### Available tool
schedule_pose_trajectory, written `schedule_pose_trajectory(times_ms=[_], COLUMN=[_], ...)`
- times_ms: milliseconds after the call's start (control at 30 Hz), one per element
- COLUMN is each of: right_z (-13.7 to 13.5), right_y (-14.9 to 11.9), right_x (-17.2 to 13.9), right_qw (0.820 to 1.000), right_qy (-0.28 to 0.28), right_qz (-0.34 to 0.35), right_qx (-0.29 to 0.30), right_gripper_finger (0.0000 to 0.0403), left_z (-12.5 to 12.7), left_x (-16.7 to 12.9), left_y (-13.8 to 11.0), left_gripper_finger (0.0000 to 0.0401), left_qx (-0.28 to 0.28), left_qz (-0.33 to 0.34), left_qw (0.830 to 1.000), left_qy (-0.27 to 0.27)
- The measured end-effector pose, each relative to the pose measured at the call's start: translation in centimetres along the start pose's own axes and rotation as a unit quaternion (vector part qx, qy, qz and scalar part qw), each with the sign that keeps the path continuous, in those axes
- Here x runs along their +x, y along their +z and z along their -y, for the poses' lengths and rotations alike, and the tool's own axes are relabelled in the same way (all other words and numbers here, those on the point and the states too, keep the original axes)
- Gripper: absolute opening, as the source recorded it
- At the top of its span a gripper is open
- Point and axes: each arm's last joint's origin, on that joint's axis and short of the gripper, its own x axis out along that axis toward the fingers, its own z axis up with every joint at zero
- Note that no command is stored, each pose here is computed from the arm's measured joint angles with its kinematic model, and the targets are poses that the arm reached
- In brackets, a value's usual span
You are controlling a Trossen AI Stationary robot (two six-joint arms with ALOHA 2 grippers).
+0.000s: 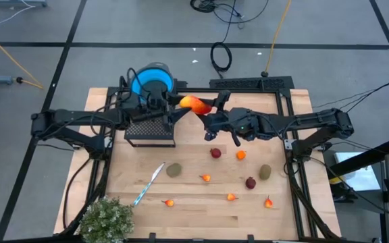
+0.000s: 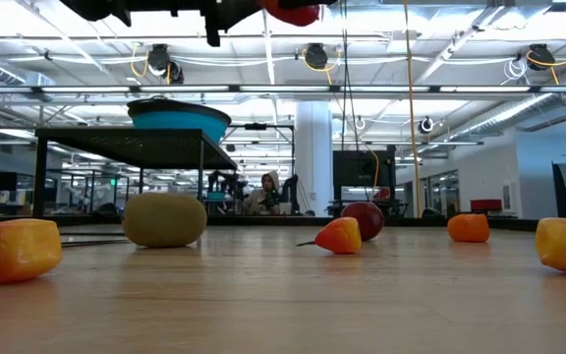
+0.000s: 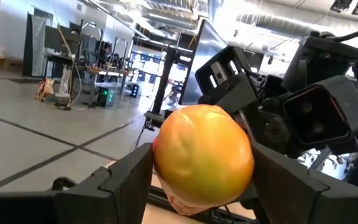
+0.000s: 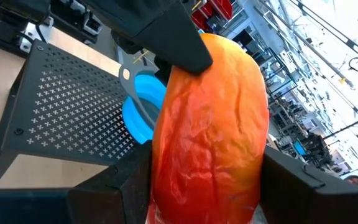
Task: Pick & Place Fruit
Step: Put the red mango into the blue strainer bowl on the shelf
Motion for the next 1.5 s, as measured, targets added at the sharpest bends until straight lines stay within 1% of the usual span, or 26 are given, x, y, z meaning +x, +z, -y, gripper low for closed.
schedule_pose_trajectory(times_ms=[233,333,500,700,867,1000,1133,1200,1367,1500], right_z=[0.0,0.0,0.0,-0.1,-0.6,-1.1,-1.3,-1.4,-1.7,-1.6], right_y=[0.0,0.0,0.0,-0.2,-0.5,-0.7,-1.0,-1.3,-2.1,-2.7], right_x=[0.0,0.0,0.0,0.0,-0.4,-0.7,-0.8,-0.8,-1.0,-1.1], right_qw=[1.0,1.0,1.0,1.0,0.998,0.997,0.996,0.995,0.989,0.986], right_qy=[-0.001,0.0,0.001,0.005,-0.017,-0.01,-0.002,0.0,-0.013,-0.01], right_qz=[0.0,-0.001,-0.002,-0.013,-0.055,-0.074,-0.086,-0.101,-0.145,-0.164], right_qx=[0.002,0.006,0.011,0.006,-0.015,-0.033,-0.024,-0.021,-0.017,0.002], right_gripper_finger=[0.022,0.0223,0.024,0.0261,0.0281,0.0292,0.0297,0.0296,0.0281,0.0248], left_z=[-0.1,-0.1,-0.1,-0.2,-0.9,-1.5,-2.2,-2.6,-3.5,-4.0], left_x=[0.3,0.3,0.3,0.3,0.0,-0.4,-0.8,-1.1,-2.3,-3.4], left_y=[-0.2,-0.2,-0.2,-0.3,-0.1,0.4,0.9,1.2,2.0,2.9], left_gripper_finger=[0.0251,0.023,0.0173,0.0169,0.0173,0.0172,0.017,0.0169,0.0169,0.0169], left_qx=[-0.005,-0.014,-0.016,-0.016,-0.014,-0.009,-0.006,-0.005,-0.004,-0.016], left_qz=[0.009,0.007,0.005,0.002,-0.004,0.001,-0.001,-0.001,-0.007,-0.004], left_qw=[1.0,1.0,1.0,1.0,0.999,0.998,0.997,0.995,0.988,0.984], left_qy=[-0.006,-0.005,-0.007,-0.003,0.039,0.062,0.079,0.096,0.153,0.177])
